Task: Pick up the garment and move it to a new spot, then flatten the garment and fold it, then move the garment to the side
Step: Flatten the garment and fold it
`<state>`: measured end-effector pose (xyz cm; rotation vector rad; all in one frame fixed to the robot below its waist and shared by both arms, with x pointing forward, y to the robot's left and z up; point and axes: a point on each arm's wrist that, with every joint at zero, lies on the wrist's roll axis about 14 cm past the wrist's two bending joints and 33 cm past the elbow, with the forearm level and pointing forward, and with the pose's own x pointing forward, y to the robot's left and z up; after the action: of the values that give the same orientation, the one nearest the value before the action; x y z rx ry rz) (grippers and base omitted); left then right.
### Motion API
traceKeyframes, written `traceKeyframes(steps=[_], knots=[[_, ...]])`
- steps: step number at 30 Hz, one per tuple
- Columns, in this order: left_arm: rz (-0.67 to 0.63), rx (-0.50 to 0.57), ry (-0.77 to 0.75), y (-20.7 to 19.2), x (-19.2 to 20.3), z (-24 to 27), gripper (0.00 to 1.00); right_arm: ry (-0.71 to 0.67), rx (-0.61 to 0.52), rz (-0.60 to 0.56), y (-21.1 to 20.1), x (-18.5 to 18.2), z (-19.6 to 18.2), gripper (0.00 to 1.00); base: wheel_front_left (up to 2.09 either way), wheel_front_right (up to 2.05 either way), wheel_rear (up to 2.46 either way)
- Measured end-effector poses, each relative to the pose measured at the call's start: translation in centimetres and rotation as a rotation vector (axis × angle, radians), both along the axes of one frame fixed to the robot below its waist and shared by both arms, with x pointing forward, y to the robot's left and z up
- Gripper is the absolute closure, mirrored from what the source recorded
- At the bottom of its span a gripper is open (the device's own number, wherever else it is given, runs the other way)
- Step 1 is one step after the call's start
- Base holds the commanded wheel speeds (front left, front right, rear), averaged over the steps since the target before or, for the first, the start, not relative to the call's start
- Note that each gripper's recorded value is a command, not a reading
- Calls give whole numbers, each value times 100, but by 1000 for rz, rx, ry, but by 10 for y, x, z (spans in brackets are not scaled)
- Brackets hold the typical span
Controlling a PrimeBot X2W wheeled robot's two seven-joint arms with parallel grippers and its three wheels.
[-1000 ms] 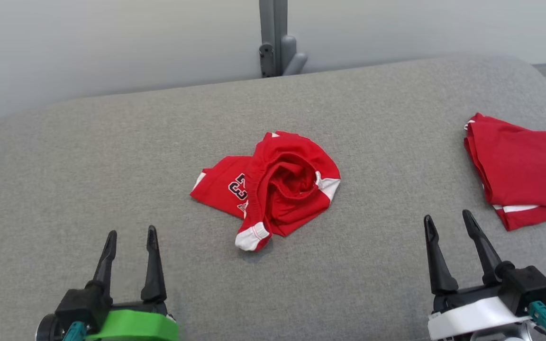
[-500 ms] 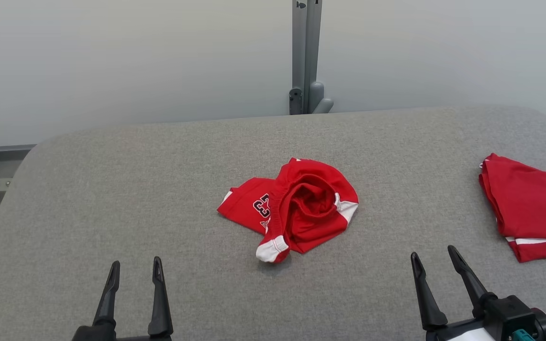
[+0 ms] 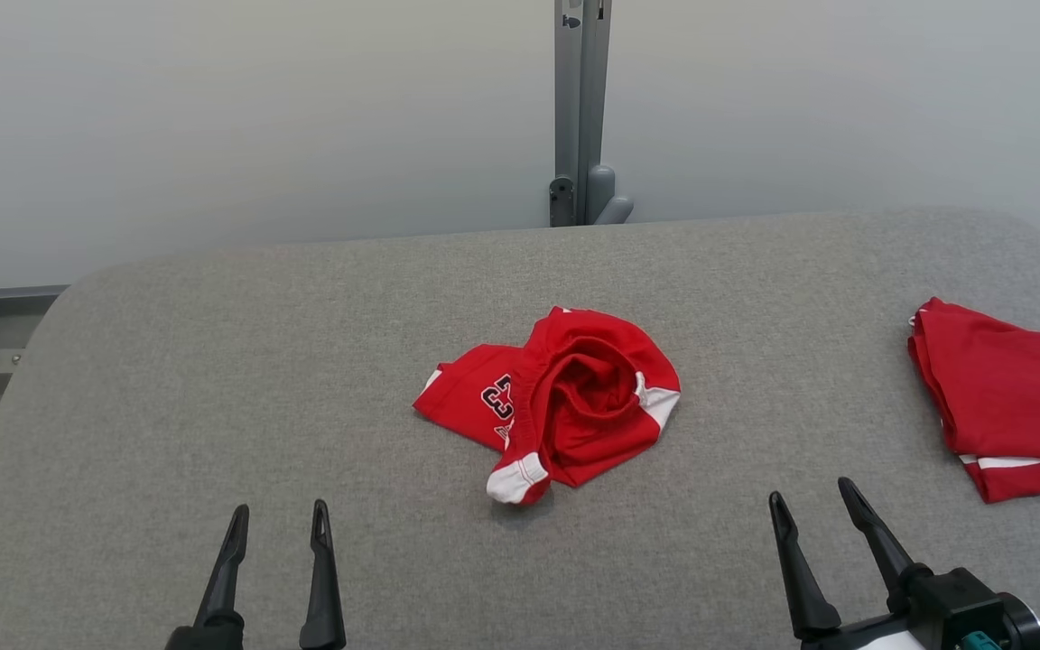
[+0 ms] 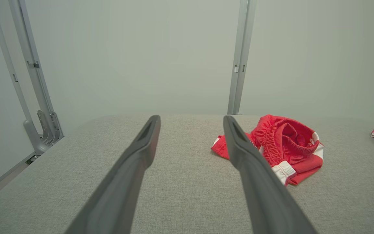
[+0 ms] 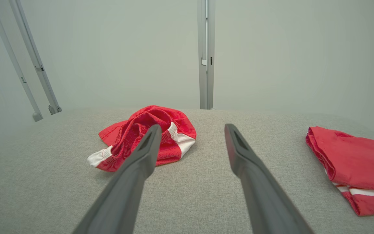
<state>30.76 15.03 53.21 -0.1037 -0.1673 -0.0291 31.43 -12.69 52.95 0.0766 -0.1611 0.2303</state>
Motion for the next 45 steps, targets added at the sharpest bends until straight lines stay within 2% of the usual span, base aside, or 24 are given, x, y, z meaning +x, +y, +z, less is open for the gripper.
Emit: traceKeyframes(steps=[15, 22, 30, 35, 45], knots=[[-7, 16, 8, -3, -1, -3, 0, 8, 3, 3, 1, 3, -2, 0, 0, 0, 0], [-78, 1, 24, -21, 4, -7, 0, 15, 8, -8, -2, 6, -4, 0, 0, 0, 0], [-332, -87, 96, -85, 32, -24, 0, 8, 22, -119, -37, 10, -1, 0, 0, 0, 0], [-541, -44, 150, -147, 48, -35, 0, 25, 15, -184, -56, 6, -6, 0, 0, 0, 0], [-730, 48, 305, -229, 85, -43, 0, 39, 9, -259, -77, 4, -9, 0, 0, 0, 0]])
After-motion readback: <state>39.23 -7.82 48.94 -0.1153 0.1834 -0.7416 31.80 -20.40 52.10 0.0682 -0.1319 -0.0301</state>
